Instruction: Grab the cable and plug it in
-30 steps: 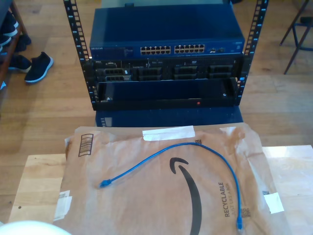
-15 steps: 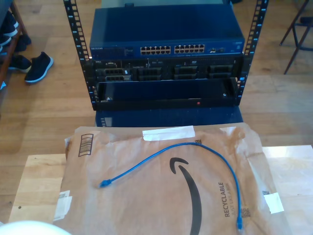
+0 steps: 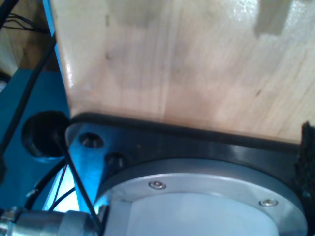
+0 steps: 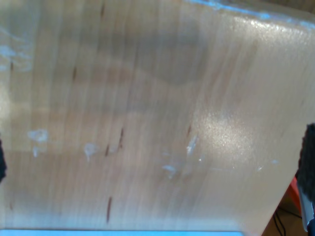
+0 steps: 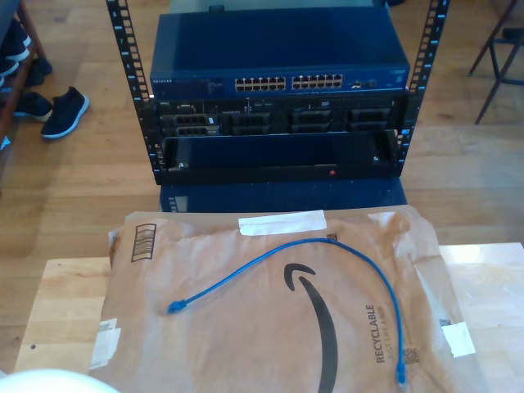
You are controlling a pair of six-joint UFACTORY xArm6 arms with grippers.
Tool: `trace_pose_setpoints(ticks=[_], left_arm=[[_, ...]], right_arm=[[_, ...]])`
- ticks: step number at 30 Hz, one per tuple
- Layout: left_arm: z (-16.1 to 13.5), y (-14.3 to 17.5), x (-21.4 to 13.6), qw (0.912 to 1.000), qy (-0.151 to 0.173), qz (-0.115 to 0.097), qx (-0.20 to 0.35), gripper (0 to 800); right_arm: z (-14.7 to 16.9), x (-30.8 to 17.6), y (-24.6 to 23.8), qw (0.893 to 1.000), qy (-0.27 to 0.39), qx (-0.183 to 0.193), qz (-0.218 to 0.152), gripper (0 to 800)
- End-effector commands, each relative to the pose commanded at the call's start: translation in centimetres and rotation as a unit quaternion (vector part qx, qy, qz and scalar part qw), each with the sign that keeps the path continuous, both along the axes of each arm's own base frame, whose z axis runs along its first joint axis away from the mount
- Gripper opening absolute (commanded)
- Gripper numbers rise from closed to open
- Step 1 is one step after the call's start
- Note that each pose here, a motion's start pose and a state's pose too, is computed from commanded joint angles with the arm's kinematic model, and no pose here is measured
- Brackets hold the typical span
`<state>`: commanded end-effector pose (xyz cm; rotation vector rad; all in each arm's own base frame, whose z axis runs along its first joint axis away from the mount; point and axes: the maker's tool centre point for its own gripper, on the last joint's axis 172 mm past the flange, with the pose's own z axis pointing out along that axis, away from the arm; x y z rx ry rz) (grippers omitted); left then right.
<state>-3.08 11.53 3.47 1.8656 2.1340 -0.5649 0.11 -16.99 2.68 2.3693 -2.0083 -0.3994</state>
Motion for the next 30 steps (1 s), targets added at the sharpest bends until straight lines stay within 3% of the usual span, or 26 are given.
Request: trace_pose_setpoints(ticks=[22,30], left_arm=[[0.0,0.0,0.03,1.0,0.0,0.001,0.0,798],[0.0,0.0,0.03,1.0,0.0,0.001,0.0,798]], right_arm=[[-0.04,-0.01,0.06,1.0,0.001,0.0,0.002,800],[-0.29,0.66,0.55,1.0,-0.016,0.005,-0.023,799]])
